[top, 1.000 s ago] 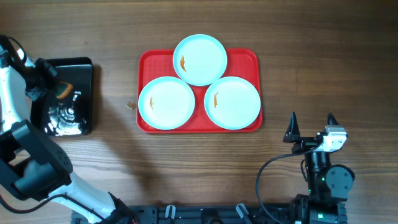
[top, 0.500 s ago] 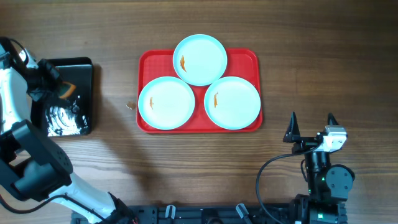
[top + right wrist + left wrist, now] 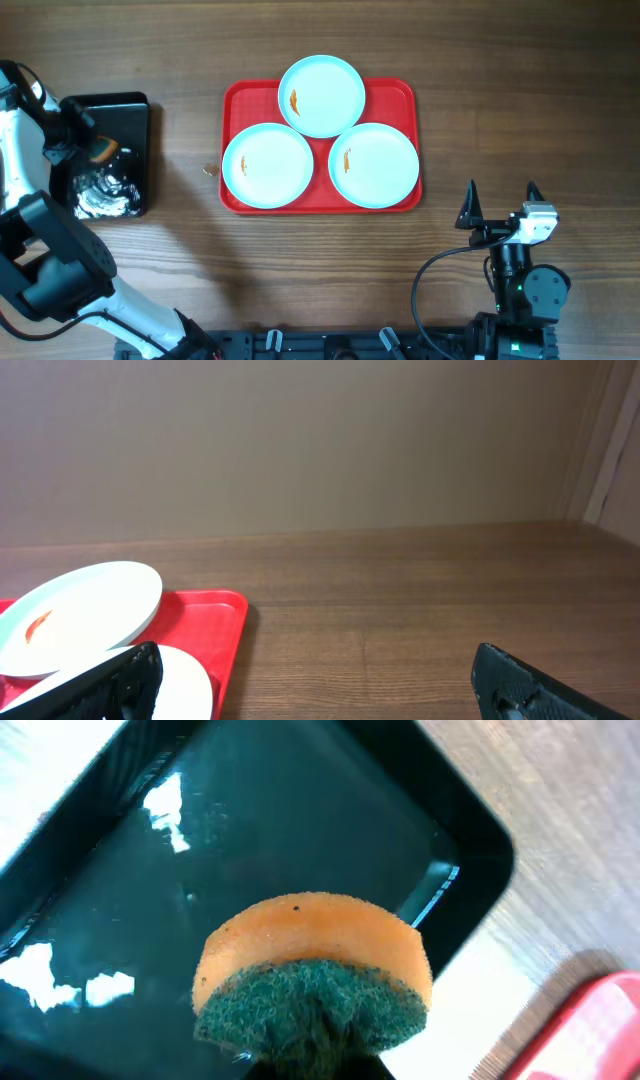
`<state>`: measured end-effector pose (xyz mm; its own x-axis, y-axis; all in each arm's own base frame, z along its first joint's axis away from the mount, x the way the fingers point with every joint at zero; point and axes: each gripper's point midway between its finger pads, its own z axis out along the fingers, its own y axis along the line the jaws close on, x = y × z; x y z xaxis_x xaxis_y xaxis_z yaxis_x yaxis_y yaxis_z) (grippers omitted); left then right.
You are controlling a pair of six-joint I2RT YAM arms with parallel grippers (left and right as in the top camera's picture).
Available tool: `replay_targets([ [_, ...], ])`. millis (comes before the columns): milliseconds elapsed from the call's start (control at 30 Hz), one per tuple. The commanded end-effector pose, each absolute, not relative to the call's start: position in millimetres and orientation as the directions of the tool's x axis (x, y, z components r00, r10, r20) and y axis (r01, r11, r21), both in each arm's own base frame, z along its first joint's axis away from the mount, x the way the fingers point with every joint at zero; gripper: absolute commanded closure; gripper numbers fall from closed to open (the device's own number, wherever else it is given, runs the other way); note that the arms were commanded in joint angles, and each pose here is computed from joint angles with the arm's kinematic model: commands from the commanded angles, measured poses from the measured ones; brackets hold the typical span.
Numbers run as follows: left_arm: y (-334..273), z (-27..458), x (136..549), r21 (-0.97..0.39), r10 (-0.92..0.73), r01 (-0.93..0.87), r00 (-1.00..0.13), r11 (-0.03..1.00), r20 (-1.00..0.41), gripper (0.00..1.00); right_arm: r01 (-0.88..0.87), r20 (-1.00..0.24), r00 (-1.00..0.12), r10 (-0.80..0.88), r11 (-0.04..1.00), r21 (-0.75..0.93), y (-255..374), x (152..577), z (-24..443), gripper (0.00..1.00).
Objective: Clean dirty plates on tray and stack at the side
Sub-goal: 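Lift the sponge out of the black tray with the left gripper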
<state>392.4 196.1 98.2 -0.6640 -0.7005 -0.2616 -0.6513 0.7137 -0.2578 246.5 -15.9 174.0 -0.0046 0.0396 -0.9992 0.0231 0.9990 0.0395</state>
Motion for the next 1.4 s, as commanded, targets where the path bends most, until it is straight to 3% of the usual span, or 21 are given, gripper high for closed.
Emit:
replay_targets([
  [0,182.2,115.2,403.9,-0.369,-0.686,-0.584,-0.671,0.723,-0.282,0.96,0.032,-1.000,0.002,0.026,0.999,0.026,-17.6,246.2,175.3,0.00],
  [133,183.2,129.6,408.7,-0.383,-0.677,-0.562,-0.660,0.733,-0.327,0.96,0.032,-1.000,0.002,0.026,0.999,0.026,-17.6,246.2,175.3,0.00],
  [300,200.0,109.7,399.6,-0.280,-0.684,-0.625,-0.657,0.729,-0.317,0.96,0.032,-1.000,0.002,0.026,0.999,0.026,-17.6,246.2,175.3,0.00],
  [500,196.8,96.0,396.0,-0.280,-0.689,-0.630,-0.665,0.725,-0.288,0.96,0.032,-1.000,0.002,0.026,0.999,0.026,-17.6,246.2,175.3,0.00],
  [667,175.9,143.1,419.4,-0.448,-0.664,-0.501,-0.649,0.740,-0.371,0.96,0.032,-1.000,0.002,0.026,0.999,0.026,-17.6,246.2,175.3,0.00],
  [800,176.5,163.1,424.1,-0.462,-0.651,-0.467,-0.628,0.754,-0.427,0.96,0.032,-1.000,0.002,0.026,0.999,0.026,-17.6,246.2,175.3,0.00],
  [1000,182.5,197.2,413.3,-0.731,-0.722,-0.302,-0.591,0.612,-0.360,0.96,0.032,-1.000,0.002,0.026,0.999,0.026,-17.6,246.2,175.3,0.00],
  [1100,198.7,193.6,396.1,-0.749,-0.754,-0.331,-0.570,0.574,-0.326,0.96,0.032,-1.000,0.002,0.026,0.999,0.026,-17.6,246.2,175.3,0.00],
  [1367,190.3,192.7,398.7,-0.764,-0.698,-0.230,-0.615,0.603,-0.367,0.96,0.032,-1.000,0.002,0.026,0.999,0.026,-17.6,246.2,175.3,0.00],
])
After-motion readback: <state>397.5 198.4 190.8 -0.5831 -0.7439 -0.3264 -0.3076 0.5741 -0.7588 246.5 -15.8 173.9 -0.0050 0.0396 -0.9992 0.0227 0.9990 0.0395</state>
